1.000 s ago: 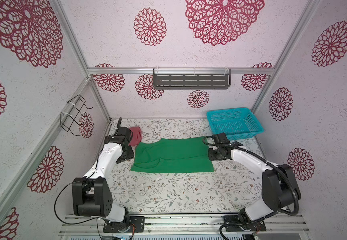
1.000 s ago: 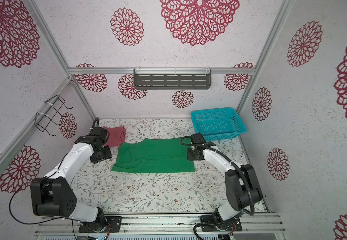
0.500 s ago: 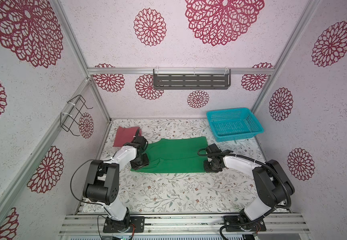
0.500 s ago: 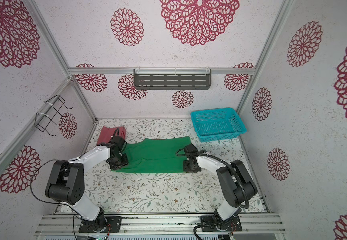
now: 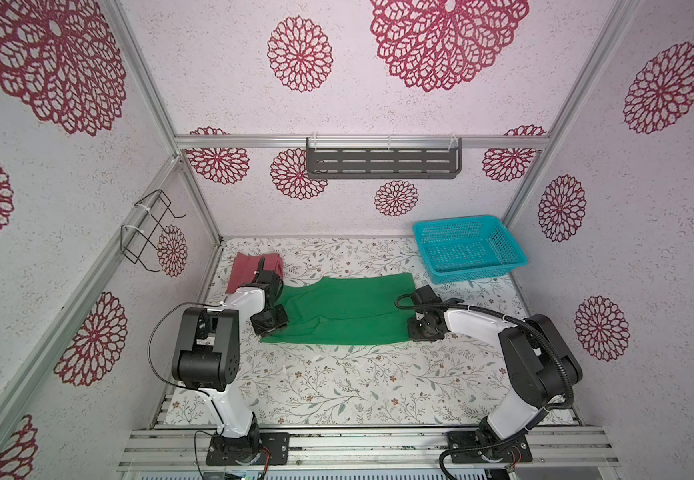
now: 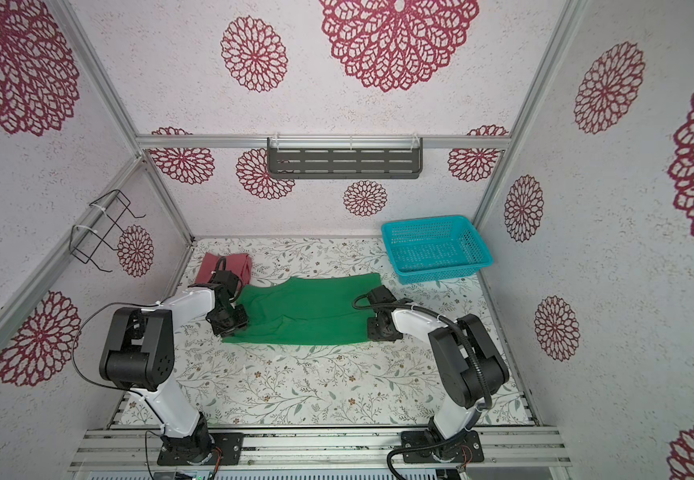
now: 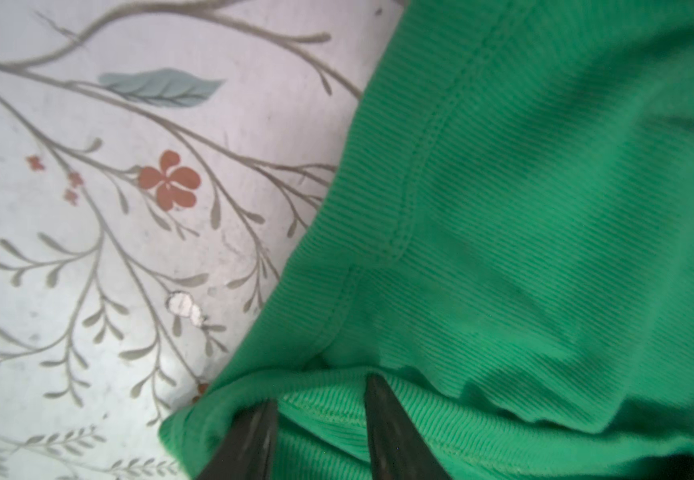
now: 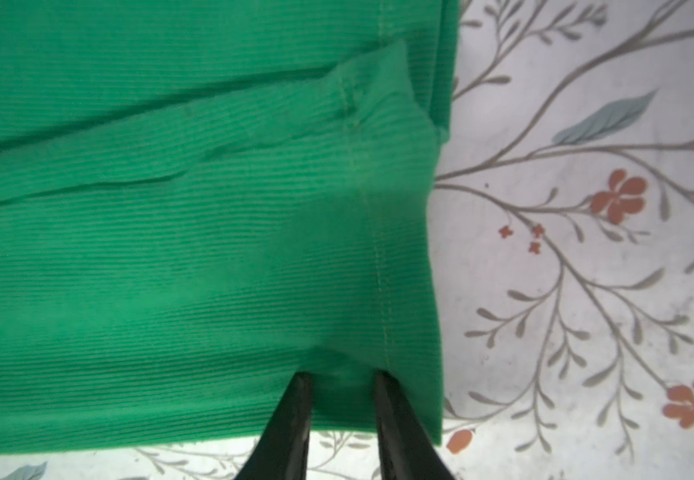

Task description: Fold and stack the tank tops

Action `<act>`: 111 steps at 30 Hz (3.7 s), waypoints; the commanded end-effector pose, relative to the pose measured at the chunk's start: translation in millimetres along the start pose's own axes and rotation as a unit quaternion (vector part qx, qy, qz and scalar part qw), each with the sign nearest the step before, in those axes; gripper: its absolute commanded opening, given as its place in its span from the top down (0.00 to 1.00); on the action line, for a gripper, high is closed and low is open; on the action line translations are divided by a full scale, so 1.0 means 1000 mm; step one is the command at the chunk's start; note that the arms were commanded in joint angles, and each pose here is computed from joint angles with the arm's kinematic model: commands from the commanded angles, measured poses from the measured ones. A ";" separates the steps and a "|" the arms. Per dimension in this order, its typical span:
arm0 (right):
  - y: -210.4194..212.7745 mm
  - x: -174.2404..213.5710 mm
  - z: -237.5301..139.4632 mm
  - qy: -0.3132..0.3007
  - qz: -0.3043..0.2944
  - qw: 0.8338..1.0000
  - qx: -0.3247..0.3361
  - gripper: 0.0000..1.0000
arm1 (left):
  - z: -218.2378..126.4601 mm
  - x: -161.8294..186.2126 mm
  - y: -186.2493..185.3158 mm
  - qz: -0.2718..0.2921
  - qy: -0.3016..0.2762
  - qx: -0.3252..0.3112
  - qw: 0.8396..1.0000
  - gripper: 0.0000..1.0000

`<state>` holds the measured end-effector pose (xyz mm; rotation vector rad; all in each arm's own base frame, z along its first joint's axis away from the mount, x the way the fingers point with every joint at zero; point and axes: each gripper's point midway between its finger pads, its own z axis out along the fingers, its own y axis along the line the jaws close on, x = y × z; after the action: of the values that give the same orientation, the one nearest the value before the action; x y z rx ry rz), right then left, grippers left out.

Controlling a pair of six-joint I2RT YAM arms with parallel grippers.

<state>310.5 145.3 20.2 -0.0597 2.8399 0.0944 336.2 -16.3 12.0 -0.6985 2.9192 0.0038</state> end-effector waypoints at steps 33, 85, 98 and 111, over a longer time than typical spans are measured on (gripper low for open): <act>-0.020 0.019 -0.083 -0.032 0.009 0.999 -0.004 0.68 | -0.107 0.071 0.056 0.004 -0.055 -0.126 0.990 0.49; -0.013 -0.047 -0.106 -0.084 0.014 0.993 -0.077 0.68 | -0.078 -0.005 -0.198 0.307 -0.095 0.115 0.940 0.56; -0.017 -0.046 -0.093 -0.081 0.014 0.994 -0.066 0.68 | -0.012 -0.025 -0.189 0.287 -0.042 0.089 0.953 0.57; -0.026 -0.081 -0.074 -0.106 0.011 0.993 -0.053 0.67 | 0.009 -0.016 -0.195 0.278 -0.017 0.104 0.955 0.73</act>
<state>342.4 116.8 98.5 -0.0038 2.7030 0.2594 432.1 -174.9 13.3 0.1360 2.9322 -0.1917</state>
